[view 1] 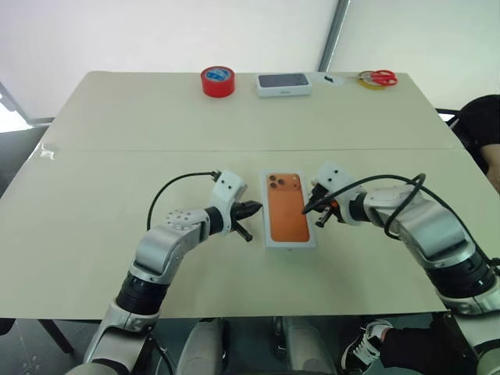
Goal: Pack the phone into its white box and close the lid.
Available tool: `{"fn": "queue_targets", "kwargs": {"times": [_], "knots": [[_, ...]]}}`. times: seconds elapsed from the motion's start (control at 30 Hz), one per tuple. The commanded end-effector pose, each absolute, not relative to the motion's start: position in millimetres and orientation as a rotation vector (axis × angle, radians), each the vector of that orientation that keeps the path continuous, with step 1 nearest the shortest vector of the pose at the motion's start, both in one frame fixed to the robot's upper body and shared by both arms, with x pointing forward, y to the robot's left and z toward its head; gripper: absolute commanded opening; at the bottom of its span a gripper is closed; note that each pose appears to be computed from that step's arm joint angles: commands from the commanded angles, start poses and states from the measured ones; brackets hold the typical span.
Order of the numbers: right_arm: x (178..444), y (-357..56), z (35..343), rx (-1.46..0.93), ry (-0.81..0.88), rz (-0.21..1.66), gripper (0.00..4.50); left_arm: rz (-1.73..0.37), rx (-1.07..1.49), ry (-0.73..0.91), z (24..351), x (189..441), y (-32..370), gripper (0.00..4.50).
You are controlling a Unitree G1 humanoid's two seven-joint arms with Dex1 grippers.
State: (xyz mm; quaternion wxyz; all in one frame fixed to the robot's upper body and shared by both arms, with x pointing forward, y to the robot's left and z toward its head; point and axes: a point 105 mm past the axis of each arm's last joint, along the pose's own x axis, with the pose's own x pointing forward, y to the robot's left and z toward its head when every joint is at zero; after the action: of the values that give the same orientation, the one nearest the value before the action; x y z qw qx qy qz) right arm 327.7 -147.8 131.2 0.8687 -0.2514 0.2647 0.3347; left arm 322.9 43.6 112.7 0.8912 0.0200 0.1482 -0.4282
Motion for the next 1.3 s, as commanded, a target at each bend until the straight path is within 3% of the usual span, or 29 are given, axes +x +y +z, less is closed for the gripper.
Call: {"fn": "queue_targets", "kwargs": {"times": [0.03,0.63,0.8,1.0,1.3], "knots": [[326.2,-142.7,147.5,-0.552,0.482,0.713,0.04,-0.915,0.045,0.255,123.8,322.7,38.0,0.0],[337.3,-174.4,164.4,-0.617,0.449,0.635,0.04,-0.777,0.006,0.233,128.5,340.5,63.1,0.0],[317.0,-166.2,177.3,-0.616,0.381,0.79,0.04,-0.853,-0.002,0.176,145.9,333.0,54.1,0.0],[278.1,-137.3,156.1,-0.587,0.397,1.005,0.04,-0.916,0.06,0.212,135.7,330.6,30.2,0.0],[276.5,-139.5,131.4,-0.552,0.485,0.944,0.04,-0.924,0.126,0.308,112.8,333.3,19.0,0.0]]}}
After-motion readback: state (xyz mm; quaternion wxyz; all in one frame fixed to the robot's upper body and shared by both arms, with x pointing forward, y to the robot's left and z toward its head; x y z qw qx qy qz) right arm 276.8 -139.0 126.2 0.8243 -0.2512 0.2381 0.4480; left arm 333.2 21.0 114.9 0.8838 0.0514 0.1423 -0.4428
